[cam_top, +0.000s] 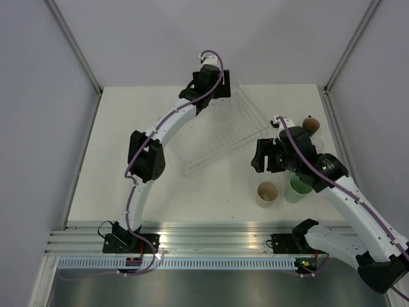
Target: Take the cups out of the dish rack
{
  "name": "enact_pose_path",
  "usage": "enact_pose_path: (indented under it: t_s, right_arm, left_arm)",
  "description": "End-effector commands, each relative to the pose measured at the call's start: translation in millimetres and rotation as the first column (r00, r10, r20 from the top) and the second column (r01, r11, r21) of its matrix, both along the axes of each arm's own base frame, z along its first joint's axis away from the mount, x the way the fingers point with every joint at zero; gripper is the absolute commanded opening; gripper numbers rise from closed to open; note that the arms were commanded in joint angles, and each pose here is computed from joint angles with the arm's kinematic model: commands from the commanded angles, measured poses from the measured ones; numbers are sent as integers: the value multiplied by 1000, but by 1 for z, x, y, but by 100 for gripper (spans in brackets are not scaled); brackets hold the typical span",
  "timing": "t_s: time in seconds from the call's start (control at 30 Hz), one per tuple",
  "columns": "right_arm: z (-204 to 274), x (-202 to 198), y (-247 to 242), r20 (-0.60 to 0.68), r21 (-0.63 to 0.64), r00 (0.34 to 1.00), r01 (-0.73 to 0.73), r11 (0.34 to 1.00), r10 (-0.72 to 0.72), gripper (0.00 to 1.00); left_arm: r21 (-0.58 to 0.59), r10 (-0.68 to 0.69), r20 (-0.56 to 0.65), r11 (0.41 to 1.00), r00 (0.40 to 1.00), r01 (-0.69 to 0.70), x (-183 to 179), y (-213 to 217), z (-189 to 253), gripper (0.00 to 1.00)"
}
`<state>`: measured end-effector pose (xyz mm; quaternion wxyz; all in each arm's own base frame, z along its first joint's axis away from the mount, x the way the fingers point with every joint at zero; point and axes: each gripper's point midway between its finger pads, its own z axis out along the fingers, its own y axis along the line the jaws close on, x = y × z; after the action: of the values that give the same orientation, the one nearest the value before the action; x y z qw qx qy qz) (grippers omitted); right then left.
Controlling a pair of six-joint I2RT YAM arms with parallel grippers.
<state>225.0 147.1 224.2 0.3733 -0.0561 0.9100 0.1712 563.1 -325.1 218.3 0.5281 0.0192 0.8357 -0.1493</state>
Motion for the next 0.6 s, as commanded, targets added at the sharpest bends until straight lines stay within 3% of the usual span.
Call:
enact_pose_path:
  t_s: [0.0, 0.2, 0.57]
  right_arm:
    - [2, 3, 3, 25, -1, 999, -28, 1000, 28, 79]
    - [-3, 2, 3, 19, -13, 999, -47, 999, 48, 80]
    - [-16, -1, 2, 12, -29, 998, -65, 997, 65, 80]
  left_arm:
    - [118, 56, 3, 991, 998, -56, 9, 10, -15, 100]
    - [131, 48, -12, 990, 999, -46, 17, -1, -39, 100]
    - [99, -37, 33, 994, 999, 33, 12, -34, -28, 100]
